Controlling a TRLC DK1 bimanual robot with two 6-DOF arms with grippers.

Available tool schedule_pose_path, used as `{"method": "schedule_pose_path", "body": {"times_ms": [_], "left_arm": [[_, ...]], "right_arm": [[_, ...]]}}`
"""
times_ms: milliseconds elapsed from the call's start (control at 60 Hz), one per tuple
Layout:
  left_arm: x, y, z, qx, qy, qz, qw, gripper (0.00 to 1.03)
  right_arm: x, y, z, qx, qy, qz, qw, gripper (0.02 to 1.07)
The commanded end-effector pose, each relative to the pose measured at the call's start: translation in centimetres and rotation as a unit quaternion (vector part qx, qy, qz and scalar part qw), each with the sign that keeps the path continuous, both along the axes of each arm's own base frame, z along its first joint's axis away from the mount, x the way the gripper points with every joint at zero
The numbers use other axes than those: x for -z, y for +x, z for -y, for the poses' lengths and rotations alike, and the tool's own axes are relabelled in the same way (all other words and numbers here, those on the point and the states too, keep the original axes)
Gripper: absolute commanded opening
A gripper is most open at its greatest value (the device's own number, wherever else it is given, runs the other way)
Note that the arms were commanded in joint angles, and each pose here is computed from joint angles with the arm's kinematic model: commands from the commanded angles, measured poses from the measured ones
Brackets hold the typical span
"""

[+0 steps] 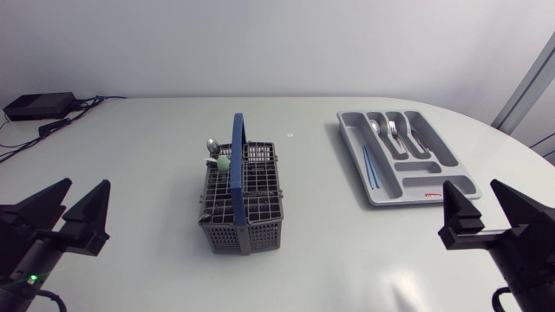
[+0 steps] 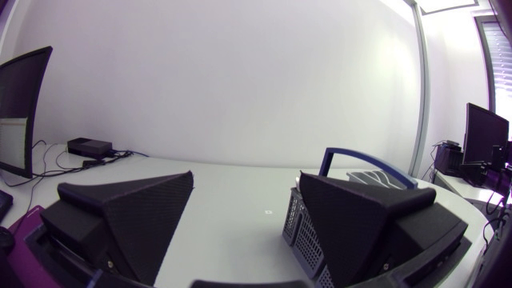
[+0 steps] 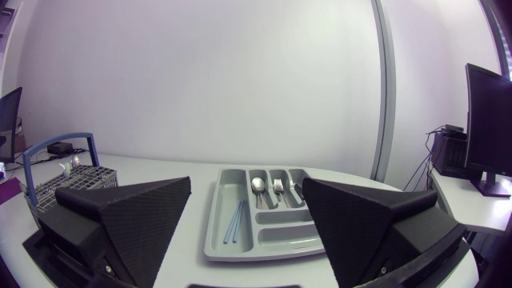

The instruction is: Unload the cutlery basket into the drawer organizer.

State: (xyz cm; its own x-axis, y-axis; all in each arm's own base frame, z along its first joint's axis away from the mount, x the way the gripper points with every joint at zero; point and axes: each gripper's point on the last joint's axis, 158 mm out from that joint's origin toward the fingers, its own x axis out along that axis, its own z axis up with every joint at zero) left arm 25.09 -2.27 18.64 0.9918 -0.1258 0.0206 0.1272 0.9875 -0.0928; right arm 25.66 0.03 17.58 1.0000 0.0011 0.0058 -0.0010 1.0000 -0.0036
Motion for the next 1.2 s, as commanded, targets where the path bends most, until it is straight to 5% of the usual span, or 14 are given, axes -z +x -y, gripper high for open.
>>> {"method": "schedule_pose_path", "body": {"times_ms": [0,283,483,617,717,800,1067,1183], "left_arm": [[-3.2,0.1,-0.2,-0.005,0.006,0.018,1.000,0.94],[-3.0,4.8,0.7,0.014,0.005,-0.106,0.994,0.95],[1.0,7.8,1.8,0.035,0.061,-0.244,0.967,0.91],[2.7,8.6,1.8,0.053,0.178,-0.292,0.938,0.91],[6.1,7.5,2.8,0.119,0.263,-0.356,0.889,0.92],[7.9,6.4,4.4,0.178,0.277,-0.372,0.868,0.92],[8.9,1.1,8.6,0.376,0.309,-0.327,0.810,0.87],[10.2,0.0,8.9,0.411,0.331,-0.315,0.789,0.87]], "right_arm": [[-1.9,0.4,-0.1,0.000,0.001,0.010,1.000,1.02],[-2.5,3.8,-1.0,-0.005,0.014,-0.058,0.998,1.02],[0.1,7.0,-2.2,-0.011,0.007,-0.157,0.987,1.02],[2.0,7.6,-4.3,-0.035,-0.010,-0.231,0.972,1.02],[3.8,7.5,-6.4,-0.076,-0.072,-0.292,0.951,1.02],[5.5,7.4,-7.9,-0.117,-0.104,-0.335,0.929,1.02],[7.9,4.3,-14.3,-0.286,-0.086,-0.402,0.866,1.02],[8.4,3.6,-16.5,-0.318,-0.099,-0.407,0.850,1.02]]}}
